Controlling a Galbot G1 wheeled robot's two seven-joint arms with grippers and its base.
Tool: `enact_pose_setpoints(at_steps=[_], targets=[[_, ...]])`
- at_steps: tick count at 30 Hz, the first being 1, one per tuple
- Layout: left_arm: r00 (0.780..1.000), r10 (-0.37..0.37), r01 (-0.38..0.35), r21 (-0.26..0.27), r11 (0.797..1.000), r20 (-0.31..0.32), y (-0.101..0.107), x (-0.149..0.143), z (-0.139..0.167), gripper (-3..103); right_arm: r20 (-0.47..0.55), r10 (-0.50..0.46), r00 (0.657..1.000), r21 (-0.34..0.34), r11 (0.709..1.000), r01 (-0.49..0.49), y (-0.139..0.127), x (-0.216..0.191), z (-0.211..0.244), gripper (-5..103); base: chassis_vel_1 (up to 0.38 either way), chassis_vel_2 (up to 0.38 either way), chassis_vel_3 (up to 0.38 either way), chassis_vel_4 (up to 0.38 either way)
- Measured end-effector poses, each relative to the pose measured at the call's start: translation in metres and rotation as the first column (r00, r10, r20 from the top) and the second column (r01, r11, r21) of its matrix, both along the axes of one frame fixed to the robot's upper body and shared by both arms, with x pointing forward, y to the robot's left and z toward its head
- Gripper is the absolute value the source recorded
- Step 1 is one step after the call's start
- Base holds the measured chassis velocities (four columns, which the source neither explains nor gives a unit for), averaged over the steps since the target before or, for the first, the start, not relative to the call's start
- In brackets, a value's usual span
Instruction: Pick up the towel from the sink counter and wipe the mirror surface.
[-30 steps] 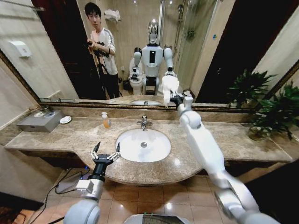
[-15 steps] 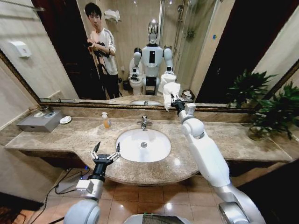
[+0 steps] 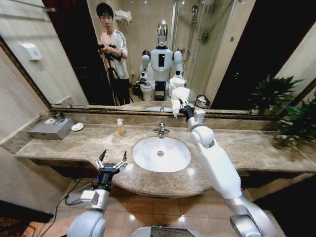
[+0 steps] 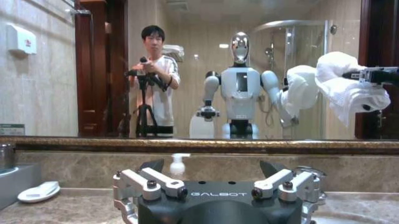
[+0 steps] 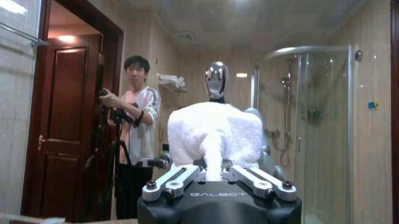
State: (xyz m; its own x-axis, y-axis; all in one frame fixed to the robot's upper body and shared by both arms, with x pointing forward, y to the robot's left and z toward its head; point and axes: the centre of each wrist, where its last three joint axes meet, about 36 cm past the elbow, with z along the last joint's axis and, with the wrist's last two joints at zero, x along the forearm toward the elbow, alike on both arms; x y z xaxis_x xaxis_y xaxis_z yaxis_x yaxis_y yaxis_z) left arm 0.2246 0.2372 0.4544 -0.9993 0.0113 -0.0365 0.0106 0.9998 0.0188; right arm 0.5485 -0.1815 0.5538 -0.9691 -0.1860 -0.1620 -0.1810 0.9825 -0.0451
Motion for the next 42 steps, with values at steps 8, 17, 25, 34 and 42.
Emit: enact_pose_setpoints(at_steps=[8, 17, 25, 34, 42], targets=[[1.0, 0.0, 0.0, 0.0, 1.0, 0.0, 0.0, 0.0, 0.0, 100, 0.075, 0.029, 0.997, 0.036, 0.999, -0.032, 0.018, 0.022, 0.055, 9, 0.023, 0.004, -0.016, -0.017], [1.0, 0.0, 0.0, 0.0, 1.0, 0.0, 0.0, 0.0, 0.0, 100, 0.179, 0.031, 0.983, 0.05, 0.998, -0.04, 0.039, 0.073, 0.152, 9, 0.0, 0.0, 0.0, 0.0], [1.0, 0.0, 0.0, 0.0, 1.0, 0.0, 0.0, 0.0, 0.0, 100, 0.062, 0.032, 0.998, 0.036, 0.999, -0.034, 0.057, 0.08, 0.084, 9, 0.0, 0.0, 0.0, 0.0], [1.0, 0.0, 0.0, 0.0, 1.0, 0.0, 0.0, 0.0, 0.0, 100, 0.025, 0.032, 0.999, 0.023, 0.999, -0.032, 0.067, 0.071, 0.053, 9, 0.0, 0.0, 0.0, 0.0], [1.0, 0.0, 0.0, 0.0, 1.0, 0.0, 0.0, 0.0, 0.0, 100, 0.152, -0.005, 0.988, 0.031, 1.0, 0.0, 0.054, 0.091, 0.139, 9, 0.0, 0.0, 0.0, 0.0]])
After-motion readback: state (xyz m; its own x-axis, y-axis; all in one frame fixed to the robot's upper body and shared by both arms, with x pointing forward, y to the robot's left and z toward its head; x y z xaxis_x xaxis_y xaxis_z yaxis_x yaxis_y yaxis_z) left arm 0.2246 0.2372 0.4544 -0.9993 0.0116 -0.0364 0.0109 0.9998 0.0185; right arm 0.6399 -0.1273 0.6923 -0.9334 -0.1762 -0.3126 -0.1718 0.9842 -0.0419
